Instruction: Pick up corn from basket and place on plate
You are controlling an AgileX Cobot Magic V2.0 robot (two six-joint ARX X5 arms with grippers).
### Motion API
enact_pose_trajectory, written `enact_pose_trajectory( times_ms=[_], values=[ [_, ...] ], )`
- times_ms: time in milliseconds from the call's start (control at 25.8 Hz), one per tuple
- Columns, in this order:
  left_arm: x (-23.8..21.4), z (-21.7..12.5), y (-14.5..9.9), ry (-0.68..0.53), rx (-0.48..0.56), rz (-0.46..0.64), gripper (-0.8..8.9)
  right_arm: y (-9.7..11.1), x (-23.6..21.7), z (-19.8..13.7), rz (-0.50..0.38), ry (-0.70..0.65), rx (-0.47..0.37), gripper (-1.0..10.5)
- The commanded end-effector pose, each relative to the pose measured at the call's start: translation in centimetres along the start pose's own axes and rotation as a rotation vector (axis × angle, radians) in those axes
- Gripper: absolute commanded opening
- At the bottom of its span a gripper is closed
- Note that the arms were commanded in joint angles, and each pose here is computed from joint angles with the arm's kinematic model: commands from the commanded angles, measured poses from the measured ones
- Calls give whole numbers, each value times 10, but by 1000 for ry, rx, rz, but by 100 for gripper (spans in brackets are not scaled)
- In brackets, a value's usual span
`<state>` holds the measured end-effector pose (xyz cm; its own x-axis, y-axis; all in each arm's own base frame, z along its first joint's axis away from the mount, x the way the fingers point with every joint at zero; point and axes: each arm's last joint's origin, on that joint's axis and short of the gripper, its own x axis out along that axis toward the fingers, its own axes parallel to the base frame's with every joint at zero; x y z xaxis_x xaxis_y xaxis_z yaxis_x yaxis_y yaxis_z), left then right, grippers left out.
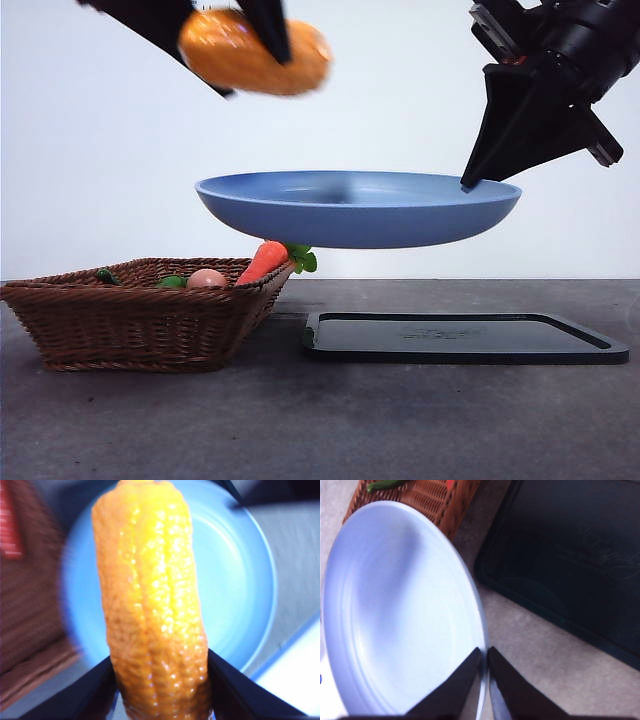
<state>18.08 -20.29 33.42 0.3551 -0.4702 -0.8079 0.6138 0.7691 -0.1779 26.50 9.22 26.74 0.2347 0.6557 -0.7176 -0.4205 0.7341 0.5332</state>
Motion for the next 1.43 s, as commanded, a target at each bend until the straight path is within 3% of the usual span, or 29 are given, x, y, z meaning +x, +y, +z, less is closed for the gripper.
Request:
enact_pose_trajectory(
  times_ms=[39,504,852,1433],
  values=[
    [23,5,-9,42,80,-5,217,5,3,5,20,-1,3,3],
    [80,4,-11,184,145,42,226,6,3,4,64,13,7,3],
    [80,4,-11,181,151,70,339,6,3,2,63,23,14,3],
    [62,11,-14,135,159,60,341,6,3,1,65,37,24,3]
  ],
)
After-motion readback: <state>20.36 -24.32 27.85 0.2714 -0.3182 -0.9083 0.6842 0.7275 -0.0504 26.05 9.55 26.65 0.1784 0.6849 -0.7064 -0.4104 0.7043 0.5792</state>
